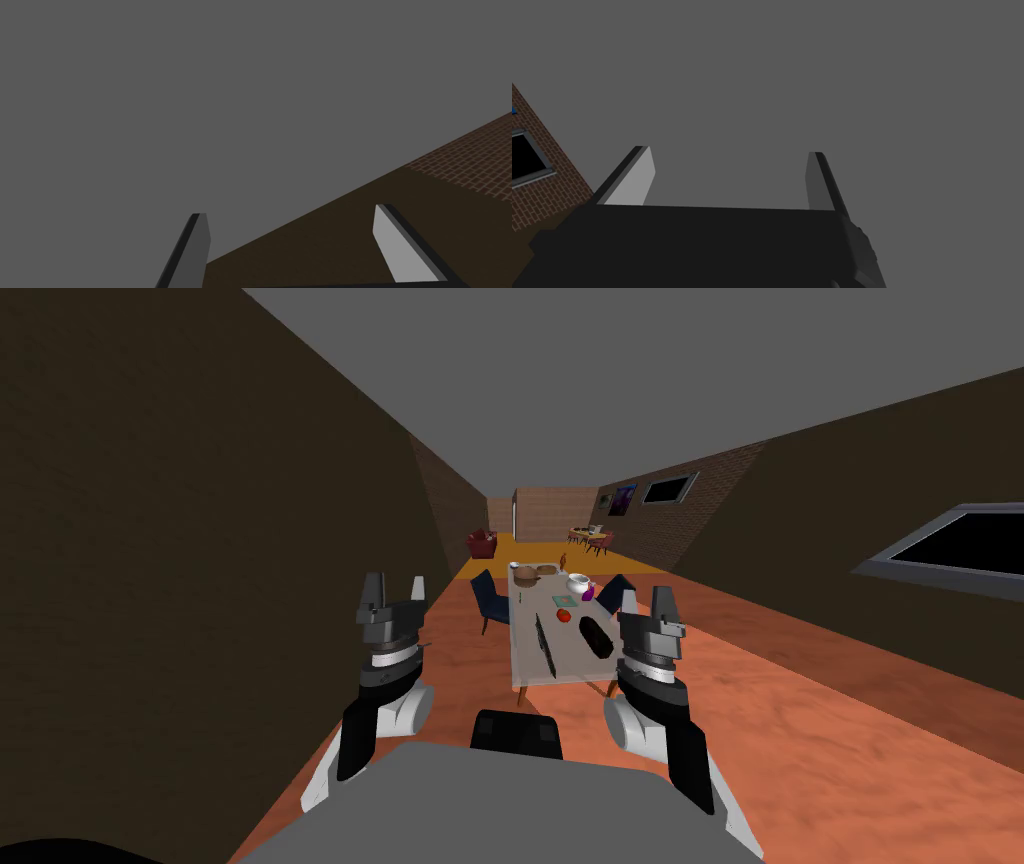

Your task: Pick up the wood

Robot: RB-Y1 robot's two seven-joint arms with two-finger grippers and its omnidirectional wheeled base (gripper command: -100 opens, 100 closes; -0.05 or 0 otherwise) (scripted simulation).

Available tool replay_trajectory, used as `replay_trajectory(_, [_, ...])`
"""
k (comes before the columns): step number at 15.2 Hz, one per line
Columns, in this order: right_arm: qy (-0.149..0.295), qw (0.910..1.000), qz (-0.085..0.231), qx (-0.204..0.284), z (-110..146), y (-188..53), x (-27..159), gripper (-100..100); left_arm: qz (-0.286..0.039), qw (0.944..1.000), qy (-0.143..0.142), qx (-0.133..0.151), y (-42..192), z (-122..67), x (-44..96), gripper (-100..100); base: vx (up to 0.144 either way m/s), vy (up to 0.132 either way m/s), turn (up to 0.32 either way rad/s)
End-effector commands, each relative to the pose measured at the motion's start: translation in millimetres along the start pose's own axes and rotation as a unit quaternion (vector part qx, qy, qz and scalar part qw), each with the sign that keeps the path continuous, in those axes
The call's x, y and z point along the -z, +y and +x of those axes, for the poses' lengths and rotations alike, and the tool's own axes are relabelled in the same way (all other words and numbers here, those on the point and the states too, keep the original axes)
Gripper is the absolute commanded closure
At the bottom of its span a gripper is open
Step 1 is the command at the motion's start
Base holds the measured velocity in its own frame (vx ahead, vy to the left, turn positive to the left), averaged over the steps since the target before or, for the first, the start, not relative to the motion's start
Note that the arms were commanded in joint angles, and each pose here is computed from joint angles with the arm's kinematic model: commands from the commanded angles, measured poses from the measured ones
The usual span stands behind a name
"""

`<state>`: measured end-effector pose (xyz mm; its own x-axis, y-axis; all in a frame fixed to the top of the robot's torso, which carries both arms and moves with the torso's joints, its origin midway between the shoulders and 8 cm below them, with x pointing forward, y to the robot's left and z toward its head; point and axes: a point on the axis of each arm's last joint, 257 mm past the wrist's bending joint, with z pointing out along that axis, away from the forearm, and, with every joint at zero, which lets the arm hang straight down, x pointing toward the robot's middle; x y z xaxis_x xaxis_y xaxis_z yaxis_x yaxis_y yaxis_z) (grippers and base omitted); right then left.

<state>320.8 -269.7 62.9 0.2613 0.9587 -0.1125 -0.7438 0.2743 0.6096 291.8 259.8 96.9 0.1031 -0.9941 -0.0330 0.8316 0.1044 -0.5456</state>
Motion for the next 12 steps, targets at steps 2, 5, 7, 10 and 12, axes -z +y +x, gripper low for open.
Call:
replay_trajectory(2, [0.037, 0.9992, 0.014, 0.008, 12, -12, 7.7, -100, 0.000, 1.0000, 0.000, 0.000, 0, 0.0, 0.0, 0, -0.016, 0.039, 0.020])
replay_trajectory(5, [0.072, 0.9965, 0.039, 0.016, 23, -31, 20.8, -100, 0.000, 1.0000, 0.000, 0.000, 0, 0.0, 0.0, 0, -0.028, 0.087, 0.025])
replay_trajectory(7, [0.096, 0.9936, 0.055, 0.021, 30, -43, 30.4, -100, 0.000, 1.0000, 0.000, 0.000, 0, 0.0, 0.0, 0, -0.027, 0.135, 0.024])
replay_trajectory(10, [0.139, 0.9853, 0.095, 0.031, 42, -71, 55.8, -100, 0.000, 1.0000, 0.000, 0.000, 0, 0.0, 0.0, 0, -0.038, 0.129, 0.040])
replay_trajectory(12, [0.168, 0.9780, 0.117, 0.039, 48, -86, 72.7, -100, 0.000, 1.0000, 0.000, 0.000, 0, 0.0, 0.0, 0, -0.019, 0.148, 0.039])
